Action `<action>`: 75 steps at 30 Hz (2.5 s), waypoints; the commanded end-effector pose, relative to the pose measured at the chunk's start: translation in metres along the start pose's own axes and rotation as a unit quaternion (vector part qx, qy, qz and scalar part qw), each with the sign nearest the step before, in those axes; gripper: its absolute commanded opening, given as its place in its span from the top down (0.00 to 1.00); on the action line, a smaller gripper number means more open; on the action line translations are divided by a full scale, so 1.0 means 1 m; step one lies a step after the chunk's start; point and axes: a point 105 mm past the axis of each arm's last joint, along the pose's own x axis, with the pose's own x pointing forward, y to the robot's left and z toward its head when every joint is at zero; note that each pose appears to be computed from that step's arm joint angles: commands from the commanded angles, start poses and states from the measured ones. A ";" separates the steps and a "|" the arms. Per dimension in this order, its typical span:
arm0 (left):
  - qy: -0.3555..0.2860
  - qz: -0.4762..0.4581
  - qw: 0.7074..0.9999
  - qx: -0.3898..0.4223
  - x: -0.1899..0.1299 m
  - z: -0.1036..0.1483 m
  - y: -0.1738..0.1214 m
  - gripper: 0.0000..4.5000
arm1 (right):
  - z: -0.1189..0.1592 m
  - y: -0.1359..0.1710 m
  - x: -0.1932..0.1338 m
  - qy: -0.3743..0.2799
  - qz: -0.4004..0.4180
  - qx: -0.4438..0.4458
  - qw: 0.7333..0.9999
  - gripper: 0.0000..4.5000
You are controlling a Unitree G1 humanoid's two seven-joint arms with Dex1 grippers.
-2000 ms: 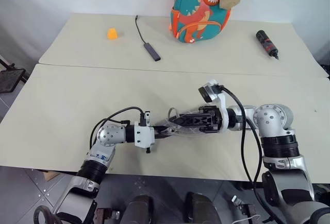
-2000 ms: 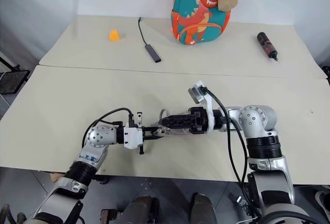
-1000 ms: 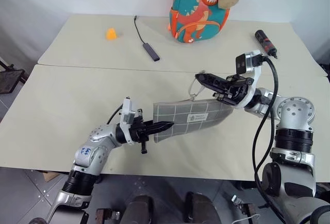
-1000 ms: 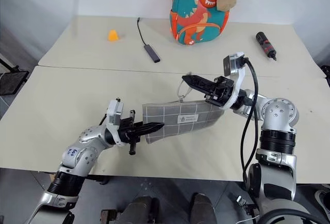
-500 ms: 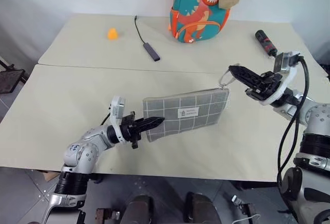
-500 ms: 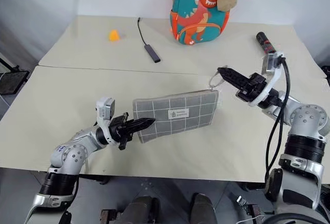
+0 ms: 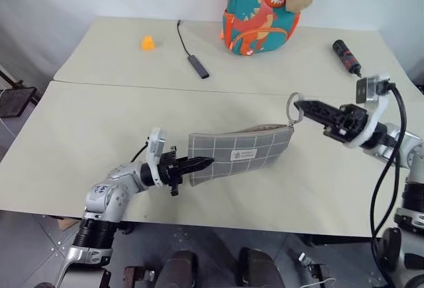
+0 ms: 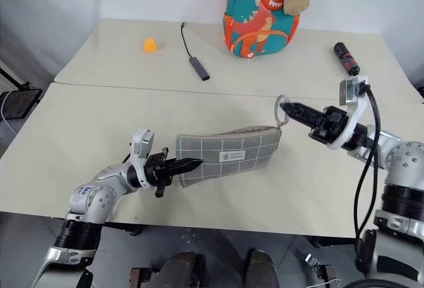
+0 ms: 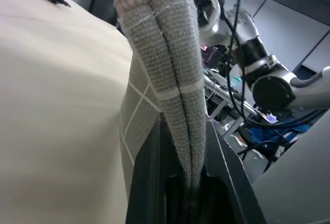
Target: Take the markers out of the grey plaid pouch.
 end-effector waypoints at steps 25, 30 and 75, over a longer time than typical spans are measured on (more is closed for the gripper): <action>0.043 -0.073 0.968 0.236 0.046 -0.009 0.013 1.00 | 0.059 0.014 -0.083 0.105 -0.109 -0.362 0.920 0.89; 0.046 -0.069 0.966 0.244 0.046 -0.012 0.016 1.00 | 0.035 0.024 -0.039 0.170 -0.029 -0.383 0.907 0.99; 0.064 -0.057 0.966 0.242 0.046 -0.026 0.018 1.00 | -0.080 -0.002 0.056 0.483 0.075 -0.480 0.729 0.48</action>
